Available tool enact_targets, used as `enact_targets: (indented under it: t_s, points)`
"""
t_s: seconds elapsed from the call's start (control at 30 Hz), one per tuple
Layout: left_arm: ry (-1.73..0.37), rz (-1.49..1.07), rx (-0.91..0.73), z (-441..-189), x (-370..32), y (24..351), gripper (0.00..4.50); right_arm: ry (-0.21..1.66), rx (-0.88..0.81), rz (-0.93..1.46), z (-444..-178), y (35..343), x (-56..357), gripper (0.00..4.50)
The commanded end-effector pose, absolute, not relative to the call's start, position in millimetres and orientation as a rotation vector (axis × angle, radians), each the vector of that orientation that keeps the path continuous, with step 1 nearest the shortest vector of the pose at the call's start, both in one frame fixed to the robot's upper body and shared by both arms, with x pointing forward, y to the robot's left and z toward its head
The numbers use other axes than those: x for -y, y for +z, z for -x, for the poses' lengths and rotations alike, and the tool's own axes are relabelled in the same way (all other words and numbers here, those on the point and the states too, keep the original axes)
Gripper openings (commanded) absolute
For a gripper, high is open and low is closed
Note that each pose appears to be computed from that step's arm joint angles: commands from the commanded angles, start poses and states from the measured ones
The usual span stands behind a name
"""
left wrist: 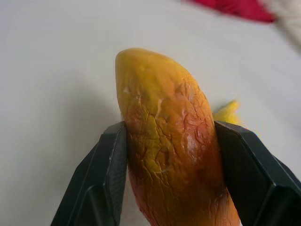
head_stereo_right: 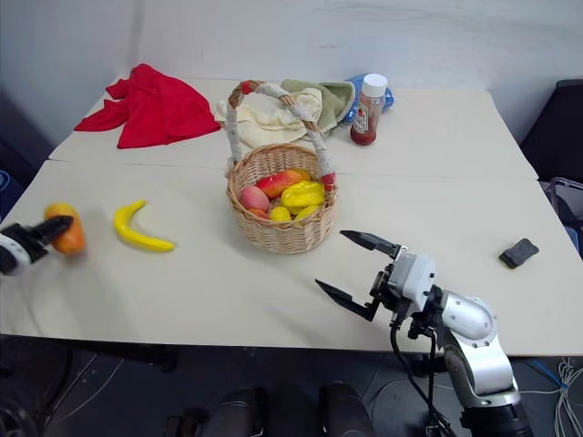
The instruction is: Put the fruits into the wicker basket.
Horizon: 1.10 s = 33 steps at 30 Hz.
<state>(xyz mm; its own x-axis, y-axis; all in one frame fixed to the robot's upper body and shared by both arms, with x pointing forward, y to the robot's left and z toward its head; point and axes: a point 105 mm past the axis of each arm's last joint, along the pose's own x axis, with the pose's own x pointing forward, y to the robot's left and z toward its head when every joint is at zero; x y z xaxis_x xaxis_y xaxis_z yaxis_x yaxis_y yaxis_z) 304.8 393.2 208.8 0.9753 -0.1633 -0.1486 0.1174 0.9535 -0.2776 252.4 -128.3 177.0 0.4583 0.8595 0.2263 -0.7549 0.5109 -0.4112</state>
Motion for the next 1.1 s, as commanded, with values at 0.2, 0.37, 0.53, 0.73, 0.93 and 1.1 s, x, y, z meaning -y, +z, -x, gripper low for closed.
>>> enact_targets:
  t_s: [0.2,0.37,0.53,0.73,0.93,1.1]
  points:
    - [-1.08,-0.158,-0.104,-297.6,-211.4,255.3,2.46,0.743,0.447,0.19,-260.1,201.0,168.7,4.5]
    - [-1.224,-0.117,0.094,-336.2,-137.9,272.3,2.46,0.661,0.487,0.163,-258.7,208.4,169.5,4.5]
    - [-1.173,-0.139,0.089,-367.8,-101.7,258.7,2.46,0.657,0.503,0.169,-252.7,209.7,158.1,4.5]
    - [-1.079,-0.06,0.125,-385.2,-96.0,264.5,3.98,0.672,0.507,0.178,-250.1,208.5,149.7,4.5]
    - [-0.943,-0.031,0.282,-369.4,-150.2,274.4,4.47,0.774,0.519,0.167,-249.0,207.3,134.7,4.5]
    - [-0.715,0.022,0.253,-330.0,-246.1,257.5,4.47,0.973,0.528,0.188,-245.6,203.8,108.0,4.5]
